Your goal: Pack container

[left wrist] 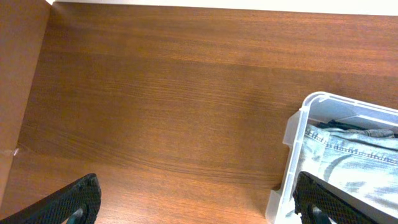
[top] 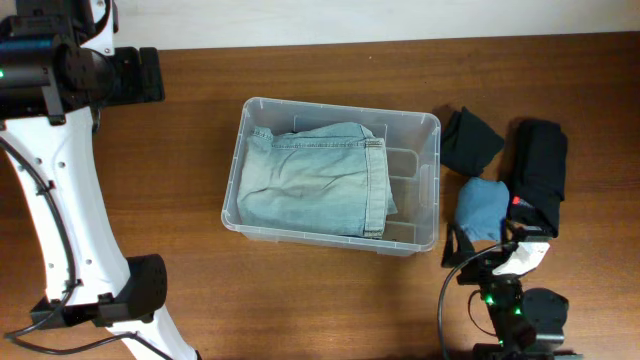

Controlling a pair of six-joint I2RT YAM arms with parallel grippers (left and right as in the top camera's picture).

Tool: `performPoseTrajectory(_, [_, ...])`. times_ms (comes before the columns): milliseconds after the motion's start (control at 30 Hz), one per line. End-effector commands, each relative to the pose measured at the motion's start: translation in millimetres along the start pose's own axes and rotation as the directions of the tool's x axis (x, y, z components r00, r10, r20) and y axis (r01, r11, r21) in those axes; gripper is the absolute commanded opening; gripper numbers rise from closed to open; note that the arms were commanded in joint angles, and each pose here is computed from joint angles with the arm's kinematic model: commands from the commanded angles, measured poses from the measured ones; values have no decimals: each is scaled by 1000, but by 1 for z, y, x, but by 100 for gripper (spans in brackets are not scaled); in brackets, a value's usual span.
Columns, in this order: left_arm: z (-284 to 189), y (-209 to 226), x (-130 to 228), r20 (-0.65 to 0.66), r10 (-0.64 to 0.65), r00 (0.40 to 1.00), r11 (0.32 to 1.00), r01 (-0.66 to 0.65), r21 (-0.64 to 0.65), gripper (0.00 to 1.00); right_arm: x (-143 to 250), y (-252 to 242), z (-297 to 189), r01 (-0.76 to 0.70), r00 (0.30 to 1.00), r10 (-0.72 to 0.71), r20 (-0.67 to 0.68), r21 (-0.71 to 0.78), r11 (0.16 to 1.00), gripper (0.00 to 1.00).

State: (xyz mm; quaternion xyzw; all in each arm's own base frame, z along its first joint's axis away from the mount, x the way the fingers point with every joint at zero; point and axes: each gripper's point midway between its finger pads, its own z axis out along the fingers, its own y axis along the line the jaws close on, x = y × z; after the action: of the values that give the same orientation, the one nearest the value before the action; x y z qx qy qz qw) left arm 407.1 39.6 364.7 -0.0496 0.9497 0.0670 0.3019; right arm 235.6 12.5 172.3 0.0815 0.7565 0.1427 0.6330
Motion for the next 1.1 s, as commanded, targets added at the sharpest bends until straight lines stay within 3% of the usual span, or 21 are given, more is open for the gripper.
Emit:
performPoseTrajectory(0, [-6,1,-1,16,-18,1000,1000,18,8,100,-33,30,-4,-30,999,29,-14,-108,994,98])
performPoseTrajectory(100, [-6,1,-1,16,-18,1000,1000,18,8,100,-61,37,4,-46,997,40,-61,-92,995,98])
performPoseTrajectory(200, [-6,0,-1,16,-18,1000,1000,17,9,100,-77,34,27,-55,970,50,-237,-16,998,98])
performPoseTrajectory(300, [-6,0,-1,16,-18,1000,1000,17,9,100,-87,32,48,4,921,-2,-391,4,1000,99])
performPoseTrajectory(500, [-6,1,-1,16,-18,1000,1000,18,8,100,-92,1,93,-34,809,102,-579,126,991,98])
performPoseTrajectory(667, [-6,1,-1,16,-18,1000,1000,18,8,100,-72,-69,109,-148,740,307,-598,301,942,98])
performPoseTrajectory(833, [-6,1,-1,16,-18,1000,1000,18,8,100,-43,-169,104,-340,639,563,-524,465,818,98])
performPoseTrajectory(1067, [-6,0,-1,16,-18,1000,1000,18,9,100,-4,-259,100,-375,617,642,-456,546,749,99])
